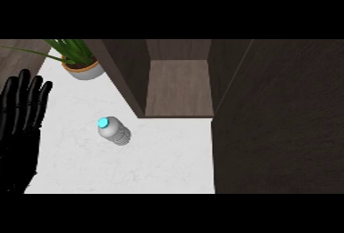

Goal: Pick up the bottled water, place it into the cabinet and close the cabinet

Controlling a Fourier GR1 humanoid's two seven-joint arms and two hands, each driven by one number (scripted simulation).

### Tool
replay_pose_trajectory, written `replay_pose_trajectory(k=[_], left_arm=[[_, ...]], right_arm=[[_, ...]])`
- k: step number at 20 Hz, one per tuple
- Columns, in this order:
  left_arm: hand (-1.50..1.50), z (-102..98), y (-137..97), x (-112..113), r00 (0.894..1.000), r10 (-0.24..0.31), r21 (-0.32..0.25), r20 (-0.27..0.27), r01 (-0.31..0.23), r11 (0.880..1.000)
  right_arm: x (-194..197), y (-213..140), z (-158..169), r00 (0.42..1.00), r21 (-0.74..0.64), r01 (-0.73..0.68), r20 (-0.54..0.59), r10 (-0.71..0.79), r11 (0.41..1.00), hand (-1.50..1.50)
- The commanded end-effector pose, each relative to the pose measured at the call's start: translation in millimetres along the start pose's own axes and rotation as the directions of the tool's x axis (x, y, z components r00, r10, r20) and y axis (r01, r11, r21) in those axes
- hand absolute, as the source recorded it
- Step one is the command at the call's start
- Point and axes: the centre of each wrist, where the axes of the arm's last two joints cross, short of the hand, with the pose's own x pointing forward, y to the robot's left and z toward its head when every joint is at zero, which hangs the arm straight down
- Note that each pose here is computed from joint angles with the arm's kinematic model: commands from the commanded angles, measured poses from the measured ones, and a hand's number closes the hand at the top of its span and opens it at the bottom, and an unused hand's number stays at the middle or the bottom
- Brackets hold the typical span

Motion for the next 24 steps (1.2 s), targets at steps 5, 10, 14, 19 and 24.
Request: replay_pose_trajectory(k=[5, 10, 14, 19, 24], left_arm=[[-1.5, -13, -57, -5, 0.998, 0.05, -0.075, 0.047, -0.047, 0.996], [-1.5, 16, -59, -32, 0.851, 0.371, 0.17, -0.373, -0.33, 0.928], [-1.5, 25, -75, -8, 0.835, 0.4, 0.199, -0.378, -0.349, 0.916], [-1.5, 48, -74, 2, 0.839, 0.371, 0.206, -0.398, -0.312, 0.927], [-1.5, 63, -72, -16, 0.844, 0.396, 0.214, -0.363, -0.338, 0.916]], right_arm=[[26, -5, 29, 0.999, 0.064, -0.031, 0.046, 0.028, 0.997, -1.5], [0, 14, 42, 0.9, 0.004, 0.357, -0.269, -0.342, 0.934, -1.5], [26, 11, 58, 0.889, -0.011, 0.367, -0.291, -0.355, 0.93, -1.5], [28, 1, 89, 0.88, -0.009, 0.382, -0.303, -0.367, 0.924, -1.5], [35, 6, 101, 0.882, -0.015, 0.385, -0.287, -0.373, 0.923, -1.5]])
